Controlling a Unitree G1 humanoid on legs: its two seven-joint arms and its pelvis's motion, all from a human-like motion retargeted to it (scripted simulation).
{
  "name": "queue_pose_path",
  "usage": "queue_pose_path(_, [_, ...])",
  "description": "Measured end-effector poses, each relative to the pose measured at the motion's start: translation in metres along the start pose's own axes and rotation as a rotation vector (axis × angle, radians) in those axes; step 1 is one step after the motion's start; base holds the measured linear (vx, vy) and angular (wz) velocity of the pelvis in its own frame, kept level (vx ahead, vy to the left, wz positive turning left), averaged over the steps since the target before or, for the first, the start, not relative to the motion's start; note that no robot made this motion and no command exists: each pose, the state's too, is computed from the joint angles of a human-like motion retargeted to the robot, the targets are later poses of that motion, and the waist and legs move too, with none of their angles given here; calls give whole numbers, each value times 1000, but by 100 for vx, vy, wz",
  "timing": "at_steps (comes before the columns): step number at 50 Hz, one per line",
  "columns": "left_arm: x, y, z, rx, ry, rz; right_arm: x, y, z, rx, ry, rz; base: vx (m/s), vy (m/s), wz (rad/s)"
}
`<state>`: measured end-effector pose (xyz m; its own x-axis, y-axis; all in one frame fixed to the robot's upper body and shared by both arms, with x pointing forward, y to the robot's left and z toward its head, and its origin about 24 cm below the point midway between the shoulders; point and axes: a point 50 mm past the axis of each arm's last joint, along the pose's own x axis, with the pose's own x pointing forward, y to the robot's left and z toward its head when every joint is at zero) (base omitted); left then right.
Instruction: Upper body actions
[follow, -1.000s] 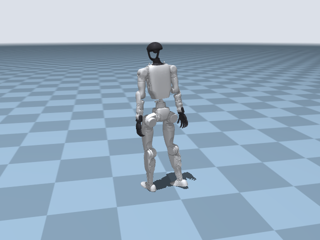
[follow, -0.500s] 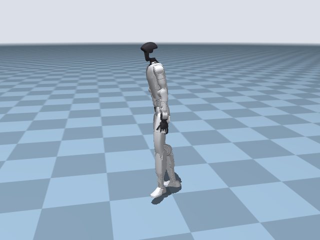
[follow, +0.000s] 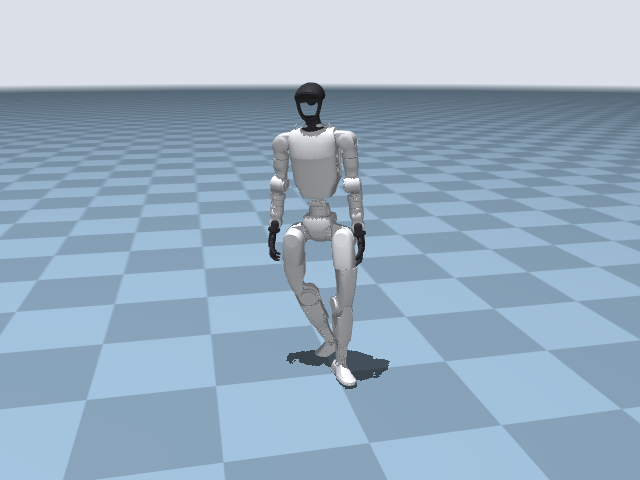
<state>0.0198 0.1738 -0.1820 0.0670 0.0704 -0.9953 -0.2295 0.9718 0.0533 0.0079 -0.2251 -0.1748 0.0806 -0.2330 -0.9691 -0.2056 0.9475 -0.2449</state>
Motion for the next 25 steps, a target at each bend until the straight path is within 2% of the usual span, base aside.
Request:
queue_pose_path(6, [-2,29,5,76,30,74,0,3,-1,-73,28,-12,23,11,129])
queue_pose_path(15, [-6,61,-2,99,87,121,0,14,12,-154,-25,-1,8,-8,150])
queue_pose_path(21, [-7,63,-10,94,116,141,-2,21,3,-163,10,30,16,-7,102])
queue_pose_path(25, [-6,49,-23,88,154,112,-3,26,-10,-153,74,65,15,-9,44])
